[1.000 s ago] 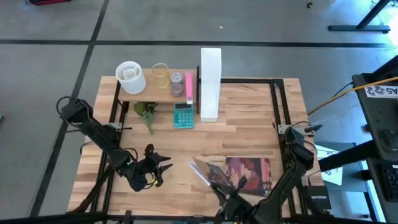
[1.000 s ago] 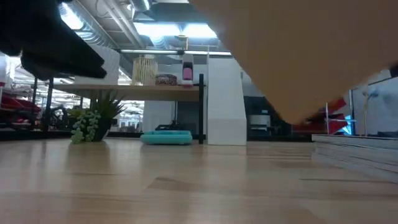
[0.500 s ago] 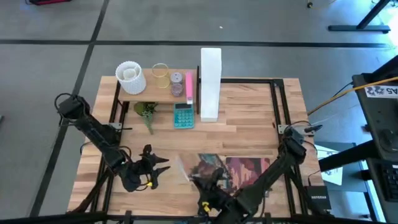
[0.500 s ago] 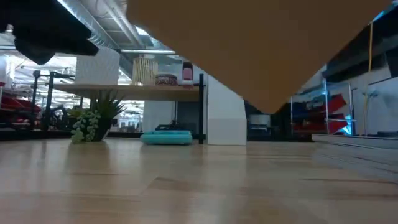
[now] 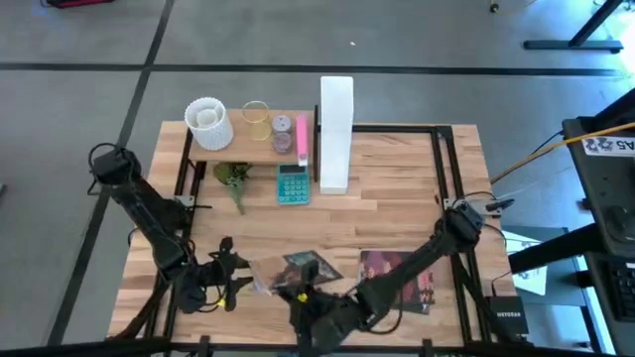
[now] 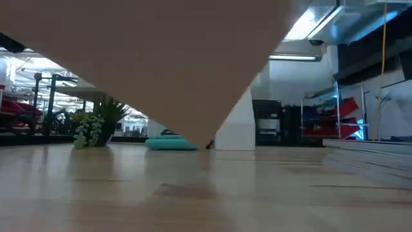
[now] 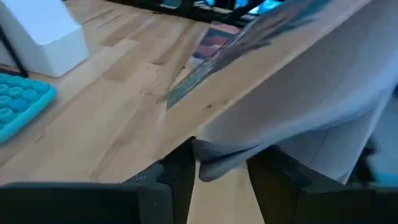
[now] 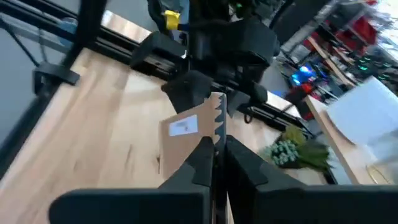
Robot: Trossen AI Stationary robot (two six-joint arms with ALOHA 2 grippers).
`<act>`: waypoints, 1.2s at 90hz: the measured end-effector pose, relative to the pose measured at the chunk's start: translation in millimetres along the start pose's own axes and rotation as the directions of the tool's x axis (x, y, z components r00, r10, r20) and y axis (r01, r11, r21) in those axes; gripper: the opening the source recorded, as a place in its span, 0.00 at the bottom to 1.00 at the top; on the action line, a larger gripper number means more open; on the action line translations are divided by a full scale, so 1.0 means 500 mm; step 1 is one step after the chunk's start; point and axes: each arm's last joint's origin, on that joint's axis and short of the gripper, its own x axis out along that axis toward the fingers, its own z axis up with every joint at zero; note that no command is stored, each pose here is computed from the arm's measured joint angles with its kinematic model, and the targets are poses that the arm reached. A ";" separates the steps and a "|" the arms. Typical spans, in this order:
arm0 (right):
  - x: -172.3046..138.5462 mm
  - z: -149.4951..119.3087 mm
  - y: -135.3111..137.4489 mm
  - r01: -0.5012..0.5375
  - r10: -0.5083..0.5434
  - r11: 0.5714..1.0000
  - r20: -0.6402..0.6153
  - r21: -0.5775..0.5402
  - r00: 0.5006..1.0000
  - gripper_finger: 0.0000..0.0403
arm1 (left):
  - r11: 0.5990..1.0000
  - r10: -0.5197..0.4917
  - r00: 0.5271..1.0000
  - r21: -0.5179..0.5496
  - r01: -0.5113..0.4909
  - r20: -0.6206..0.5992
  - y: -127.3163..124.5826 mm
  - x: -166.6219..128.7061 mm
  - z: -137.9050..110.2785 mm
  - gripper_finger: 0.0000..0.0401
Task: Stock shelves
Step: Put the brown book into the white bookshelf
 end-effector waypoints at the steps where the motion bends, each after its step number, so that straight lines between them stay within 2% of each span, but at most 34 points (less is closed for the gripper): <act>1: -0.002 0.002 -0.003 -0.004 0.004 1.000 0.002 0.001 1.000 0.00 | 1.000 -0.006 1.000 -0.003 0.006 0.001 -0.001 -0.003 0.001 0.31; 18: -0.045 0.000 -0.045 0.026 -0.027 1.000 -0.005 -0.013 1.000 0.00 | 0.998 -0.056 0.998 -0.014 0.056 0.028 -0.009 -0.040 0.010 0.31; 30: -0.089 -0.046 -0.071 0.021 -0.041 0.987 0.119 0.158 0.992 0.00 | 0.998 -0.054 0.997 -0.004 0.055 0.059 -0.012 -0.058 0.008 0.31; 40: -0.108 -0.108 -0.077 -0.042 -0.057 0.947 0.295 0.319 0.954 0.00 | 0.999 -0.042 0.996 -0.001 0.042 0.082 -0.013 -0.064 0.007 0.31; 51: -0.102 -0.177 -0.091 -0.133 -0.086 0.891 0.450 0.433 0.889 0.00 | 1.000 -0.025 0.995 -0.005 0.025 0.098 -0.012 -0.064 0.008 0.31; 60: -0.086 -0.228 -0.107 -0.221 -0.099 0.834 0.531 0.506 0.842 0.00 | 1.000 -0.006 0.994 -0.009 0.007 0.111 -0.010 -0.061 0.010 0.31; 67: -0.072 -0.264 -0.108 -0.234 -0.124 0.808 0.544 0.541 0.830 0.00 | 1.000 0.006 0.993 -0.010 -0.004 0.121 -0.009 -0.061 0.011 0.31; 80: -0.056 -0.295 -0.101 -0.227 -0.175 0.794 0.570 0.564 0.803 0.00 | 0.999 0.044 0.987 -0.012 -0.043 0.157 -0.007 -0.061 0.013 0.31; 89: -0.036 -0.319 -0.083 -0.216 -0.153 0.802 0.541 0.556 0.827 0.00 | 0.998 0.066 0.983 -0.010 -0.065 0.173 -0.005 -0.058 0.015 0.31; 108: -0.016 -0.348 -0.059 -0.222 -0.128 0.795 0.514 0.564 0.848 0.00 | 0.996 0.090 0.981 -0.007 -0.090 0.174 0.000 -0.046 0.021 0.31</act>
